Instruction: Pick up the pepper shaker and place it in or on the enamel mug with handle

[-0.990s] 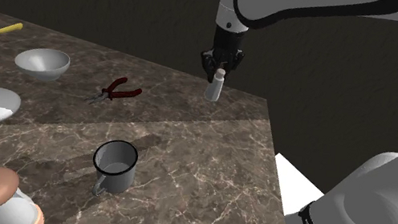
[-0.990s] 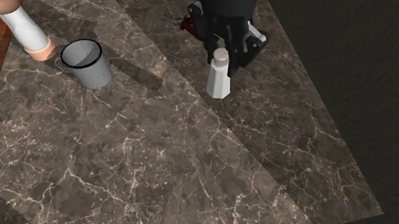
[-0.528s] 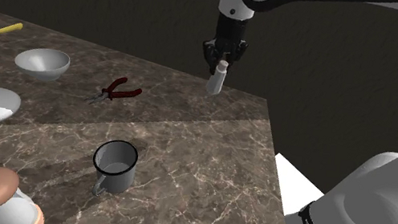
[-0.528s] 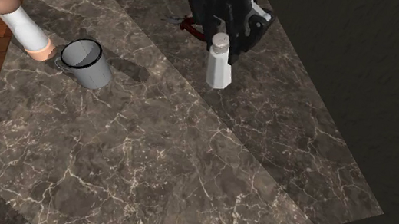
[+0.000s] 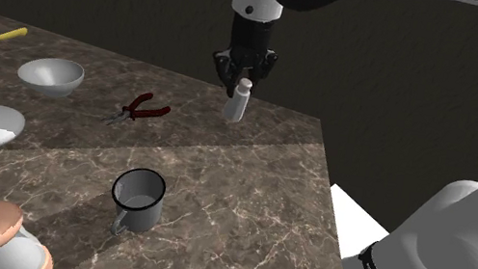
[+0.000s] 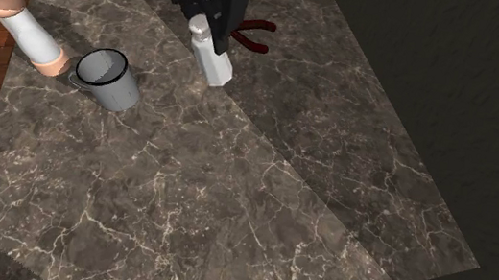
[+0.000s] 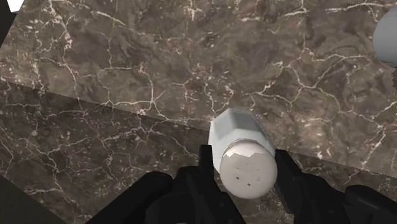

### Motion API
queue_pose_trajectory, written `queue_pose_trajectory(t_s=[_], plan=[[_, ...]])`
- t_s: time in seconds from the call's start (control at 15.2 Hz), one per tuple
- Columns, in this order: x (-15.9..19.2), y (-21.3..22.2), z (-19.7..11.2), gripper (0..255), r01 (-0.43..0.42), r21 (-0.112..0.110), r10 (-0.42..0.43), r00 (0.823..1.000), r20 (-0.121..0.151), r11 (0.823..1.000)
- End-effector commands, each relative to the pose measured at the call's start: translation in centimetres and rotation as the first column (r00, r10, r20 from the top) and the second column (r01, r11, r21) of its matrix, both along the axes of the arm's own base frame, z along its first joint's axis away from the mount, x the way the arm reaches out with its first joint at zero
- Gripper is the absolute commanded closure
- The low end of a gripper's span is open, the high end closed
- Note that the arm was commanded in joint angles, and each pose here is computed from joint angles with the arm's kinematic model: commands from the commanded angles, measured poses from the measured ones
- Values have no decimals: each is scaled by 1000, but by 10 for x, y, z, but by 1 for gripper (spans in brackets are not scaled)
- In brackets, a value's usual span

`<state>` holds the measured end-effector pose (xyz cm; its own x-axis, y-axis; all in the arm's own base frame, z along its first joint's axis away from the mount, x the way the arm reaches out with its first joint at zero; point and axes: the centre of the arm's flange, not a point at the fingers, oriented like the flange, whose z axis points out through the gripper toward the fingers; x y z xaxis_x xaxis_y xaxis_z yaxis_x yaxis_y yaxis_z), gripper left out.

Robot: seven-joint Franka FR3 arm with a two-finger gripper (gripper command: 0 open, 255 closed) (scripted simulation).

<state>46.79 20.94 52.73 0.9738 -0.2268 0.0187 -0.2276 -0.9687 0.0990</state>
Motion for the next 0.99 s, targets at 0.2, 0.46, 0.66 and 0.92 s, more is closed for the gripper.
queue_pose_trajectory(t_s=[0.2,0.46,0.66,0.92], plan=[[-12,64,5,255,1,0,-1,1000,0,1000],[-22,116,9,255,1,0,-1,1000,0,1000],[-30,155,11,255,1,0,-1,1000,0,1000],[-40,207,15,255,1,0,-1,1000,0,1000]])
